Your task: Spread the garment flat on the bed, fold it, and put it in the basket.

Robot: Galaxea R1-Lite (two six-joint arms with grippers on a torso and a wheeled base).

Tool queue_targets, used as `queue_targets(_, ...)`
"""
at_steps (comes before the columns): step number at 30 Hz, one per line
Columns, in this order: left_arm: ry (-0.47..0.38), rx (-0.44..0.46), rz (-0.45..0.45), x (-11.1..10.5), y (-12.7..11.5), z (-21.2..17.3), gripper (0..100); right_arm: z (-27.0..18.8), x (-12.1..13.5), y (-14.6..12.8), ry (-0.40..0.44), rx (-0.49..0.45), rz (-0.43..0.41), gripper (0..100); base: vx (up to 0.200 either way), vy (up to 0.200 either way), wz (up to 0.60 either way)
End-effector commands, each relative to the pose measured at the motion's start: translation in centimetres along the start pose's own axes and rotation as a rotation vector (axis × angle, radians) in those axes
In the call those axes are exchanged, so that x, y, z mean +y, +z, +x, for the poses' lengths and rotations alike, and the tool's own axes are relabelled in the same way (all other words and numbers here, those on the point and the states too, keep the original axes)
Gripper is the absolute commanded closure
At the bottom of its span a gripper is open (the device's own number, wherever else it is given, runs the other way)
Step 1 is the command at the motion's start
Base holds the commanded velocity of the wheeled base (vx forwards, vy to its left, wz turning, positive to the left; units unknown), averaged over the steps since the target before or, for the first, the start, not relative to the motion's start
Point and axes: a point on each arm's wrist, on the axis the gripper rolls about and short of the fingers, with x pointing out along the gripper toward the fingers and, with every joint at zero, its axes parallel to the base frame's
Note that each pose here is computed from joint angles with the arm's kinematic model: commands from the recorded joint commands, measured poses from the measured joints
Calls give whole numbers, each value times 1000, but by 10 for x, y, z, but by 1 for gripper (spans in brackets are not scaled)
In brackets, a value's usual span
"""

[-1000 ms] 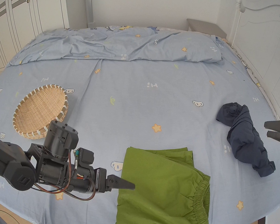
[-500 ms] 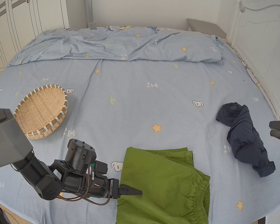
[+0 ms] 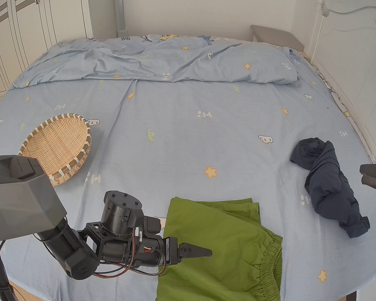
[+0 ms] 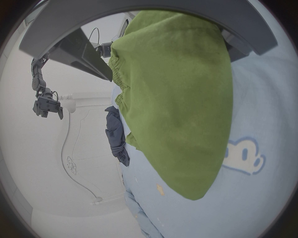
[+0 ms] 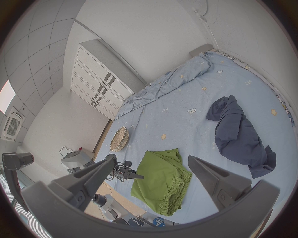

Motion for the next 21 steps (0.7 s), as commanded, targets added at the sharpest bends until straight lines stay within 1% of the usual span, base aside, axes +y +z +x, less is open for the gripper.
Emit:
queue_targets(1,6,17,-15,3,-5,2,100,1,-1,0,0,5,4,0,0,0,0)
queue_targets(6,9,9,-57,4,-1,-3,100,2,-1,0,2,9,3,0,0,0,0)
queue_targets(9,13,-9,-78,3,5,-11,100,4,-2,0,1,13,7,0,0,0,0)
queue_targets(10,13,-31,-88,-2,14,-24,100,5,-3,1,2,15,9,0,0,0,0)
queue_targets(12,9,-43,-113,-10,32,-43,100,6,-4,1,3,19,13,0,0,0,0)
queue_targets(14,36,-67,-148,-15,52,-58,100,6,-5,1,3,18,14,0,0,0,0)
queue_targets(15,67,-82,-185,-22,70,-71,100,6,-5,2,2,16,13,0,0,0,0)
queue_targets(16,95,-80,-214,-26,81,-80,100,6,-5,2,2,16,13,0,0,0,0)
queue_targets(17,105,-78,-223,-28,84,-82,100,6,-5,2,2,16,13,0,0,0,0)
queue_targets(18,157,-63,-263,-34,99,-97,100,6,-5,2,4,16,12,0,0,0,0)
queue_targets(19,165,-59,-266,-35,101,-99,100,7,-5,2,5,19,14,0,0,0,0)
queue_targets(20,212,-35,-253,-35,108,-112,100,8,-6,2,3,21,17,0,0,0,0)
queue_targets(21,235,-25,-227,-32,112,-121,100,9,-7,2,3,25,20,0,0,0,0)
